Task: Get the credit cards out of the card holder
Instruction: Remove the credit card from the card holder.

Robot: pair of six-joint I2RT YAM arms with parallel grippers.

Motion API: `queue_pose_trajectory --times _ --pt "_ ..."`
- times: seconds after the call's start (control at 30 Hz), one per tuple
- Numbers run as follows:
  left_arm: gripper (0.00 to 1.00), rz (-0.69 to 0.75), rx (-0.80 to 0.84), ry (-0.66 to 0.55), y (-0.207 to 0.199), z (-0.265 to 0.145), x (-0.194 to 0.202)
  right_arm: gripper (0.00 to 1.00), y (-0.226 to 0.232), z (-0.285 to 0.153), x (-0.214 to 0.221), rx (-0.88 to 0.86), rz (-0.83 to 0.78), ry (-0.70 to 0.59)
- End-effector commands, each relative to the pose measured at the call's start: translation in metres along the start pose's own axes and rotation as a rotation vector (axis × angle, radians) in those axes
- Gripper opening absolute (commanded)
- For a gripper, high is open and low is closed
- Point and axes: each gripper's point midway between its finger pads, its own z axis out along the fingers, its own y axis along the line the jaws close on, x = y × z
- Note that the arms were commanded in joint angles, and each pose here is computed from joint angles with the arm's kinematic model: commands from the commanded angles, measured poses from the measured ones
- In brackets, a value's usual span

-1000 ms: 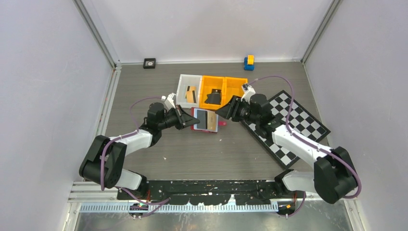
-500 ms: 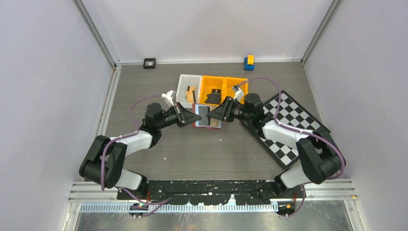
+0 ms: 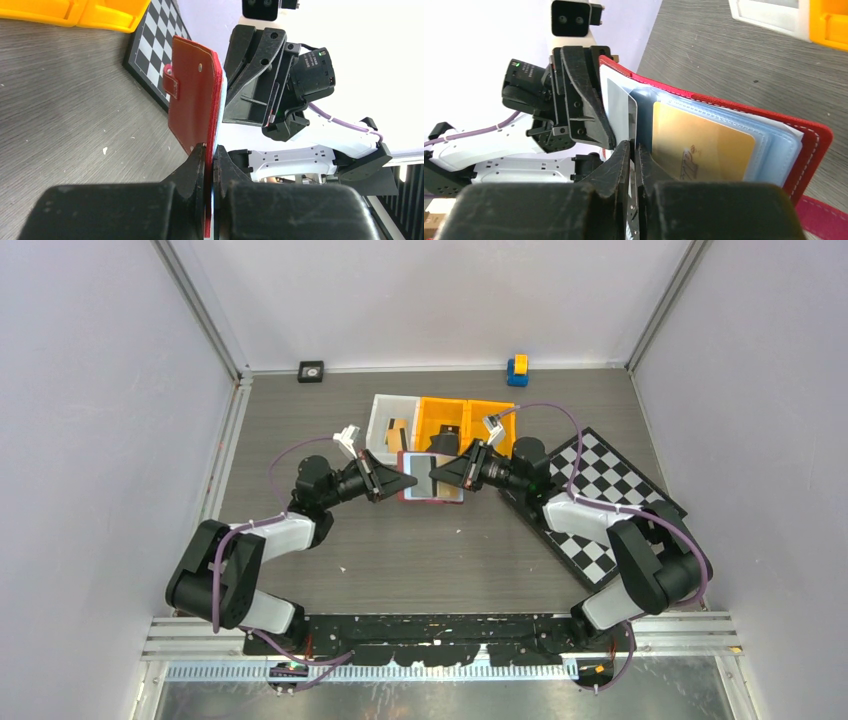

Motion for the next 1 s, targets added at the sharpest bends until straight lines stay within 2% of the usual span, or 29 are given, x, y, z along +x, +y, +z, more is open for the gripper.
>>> queue_pose_trajectory --times 0.0,0.07,0.17,0.23,0.33,0.47,0.63,0.83,0.97 --pt "0.05 0.049 0.095 -0.029 -0.020 -0.004 -0.008 0.07 0.026 -0.003 -0.005 -0.095 -0.045 -0.023" --pt "0.12 0.046 0.097 -0.029 -0.020 -0.004 -0.009 0.01 0.024 -0.004 -0.006 -0.076 -0.049 -0.025" --pt "0.19 0.044 0.095 -0.031 -0.019 -0.004 -0.009 0.00 0.023 -0.004 -0.007 -0.058 -0.060 -0.028" --pt "0.20 0.046 0.094 -0.035 -0.019 -0.005 -0.010 0.01 0.021 -0.004 -0.006 -0.050 -0.057 -0.025" --pt "0.11 0.048 0.094 -0.059 -0.018 -0.009 -0.014 0.00 0.016 -0.003 -0.006 -0.027 -0.053 -0.017" --pt "0.09 0.058 0.097 -0.111 -0.019 -0.018 -0.020 0.00 0.002 -0.003 -0.006 0.047 -0.060 -0.014" --pt "0.02 0.059 0.086 -0.127 -0.017 -0.020 -0.023 0.00 -0.001 -0.005 -0.007 0.074 -0.072 -0.021" --pt "0.00 0.055 0.073 -0.158 -0.012 -0.026 -0.027 0.01 -0.005 -0.006 -0.009 0.092 -0.063 -0.029" --pt "0.00 0.065 0.024 -0.197 -0.004 -0.035 -0.035 0.00 -0.022 -0.013 -0.018 0.179 -0.053 -0.070"
